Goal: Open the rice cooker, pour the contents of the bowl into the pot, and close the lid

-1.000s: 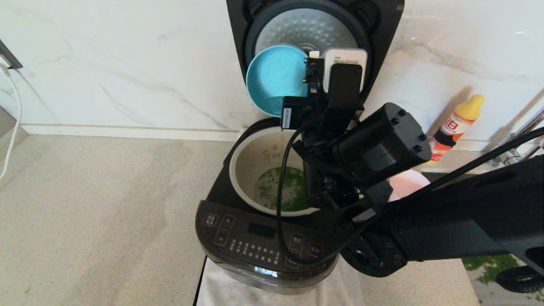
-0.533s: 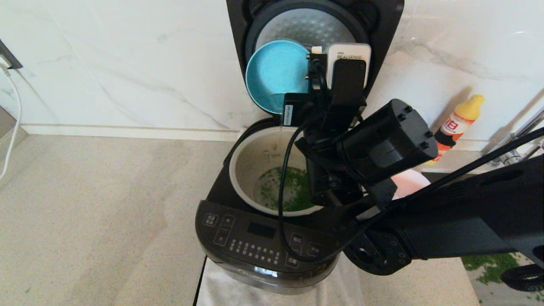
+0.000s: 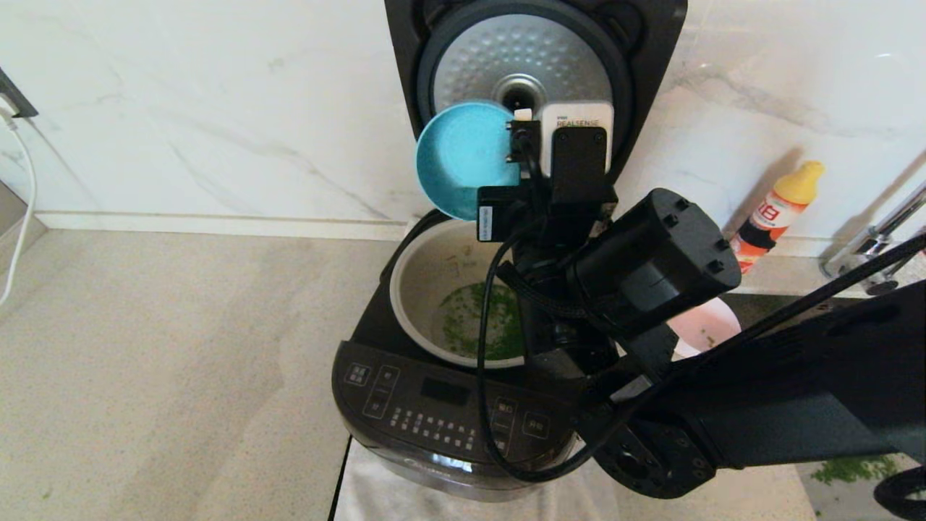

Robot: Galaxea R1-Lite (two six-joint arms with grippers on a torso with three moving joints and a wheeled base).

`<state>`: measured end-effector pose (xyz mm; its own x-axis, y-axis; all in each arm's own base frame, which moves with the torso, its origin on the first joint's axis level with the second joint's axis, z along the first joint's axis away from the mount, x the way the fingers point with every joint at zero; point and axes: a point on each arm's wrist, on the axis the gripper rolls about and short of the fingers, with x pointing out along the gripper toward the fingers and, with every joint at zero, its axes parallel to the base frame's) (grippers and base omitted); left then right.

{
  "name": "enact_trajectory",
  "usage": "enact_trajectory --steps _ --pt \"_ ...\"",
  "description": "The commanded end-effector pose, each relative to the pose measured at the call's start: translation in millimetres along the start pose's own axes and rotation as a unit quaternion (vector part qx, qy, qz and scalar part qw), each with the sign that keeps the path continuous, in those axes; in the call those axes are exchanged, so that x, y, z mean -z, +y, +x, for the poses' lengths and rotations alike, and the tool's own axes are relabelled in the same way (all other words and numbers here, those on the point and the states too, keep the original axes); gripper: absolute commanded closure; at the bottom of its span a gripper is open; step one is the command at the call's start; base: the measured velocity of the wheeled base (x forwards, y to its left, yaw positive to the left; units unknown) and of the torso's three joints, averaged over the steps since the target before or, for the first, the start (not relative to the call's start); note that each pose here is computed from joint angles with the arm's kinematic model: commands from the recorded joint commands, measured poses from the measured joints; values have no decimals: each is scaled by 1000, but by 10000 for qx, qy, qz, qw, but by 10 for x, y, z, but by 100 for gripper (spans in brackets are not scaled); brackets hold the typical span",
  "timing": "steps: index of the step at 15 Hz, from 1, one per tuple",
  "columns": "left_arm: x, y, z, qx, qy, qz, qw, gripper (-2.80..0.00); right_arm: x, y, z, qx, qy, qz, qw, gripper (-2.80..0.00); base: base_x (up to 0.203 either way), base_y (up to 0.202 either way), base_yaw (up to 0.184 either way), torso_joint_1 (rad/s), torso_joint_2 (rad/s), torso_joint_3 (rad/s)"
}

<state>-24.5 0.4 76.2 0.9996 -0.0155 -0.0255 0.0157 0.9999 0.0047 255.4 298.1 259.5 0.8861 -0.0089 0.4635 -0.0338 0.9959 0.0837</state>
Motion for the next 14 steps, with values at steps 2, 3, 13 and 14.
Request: enact_trajectory --steps 2,3,13,14 --pt "1 0 1 -1 10 0 10000 0 -125 -45 -13 54 368 -147 9992 0 0 0 0 0 0 0" --pt "1 0 1 -1 10 0 10000 0 -151 -57 -12 32 537 -186 9984 0 0 0 0 0 0 0" --pt "1 0 1 -1 10 0 10000 0 -733 -446 -153 21 1861 65 9825 0 0 0 0 0 0 0" --pt "1 0 1 -1 10 0 10000 0 -821 -515 -173 77 1846 85 9828 0 0 0 0 0 0 0"
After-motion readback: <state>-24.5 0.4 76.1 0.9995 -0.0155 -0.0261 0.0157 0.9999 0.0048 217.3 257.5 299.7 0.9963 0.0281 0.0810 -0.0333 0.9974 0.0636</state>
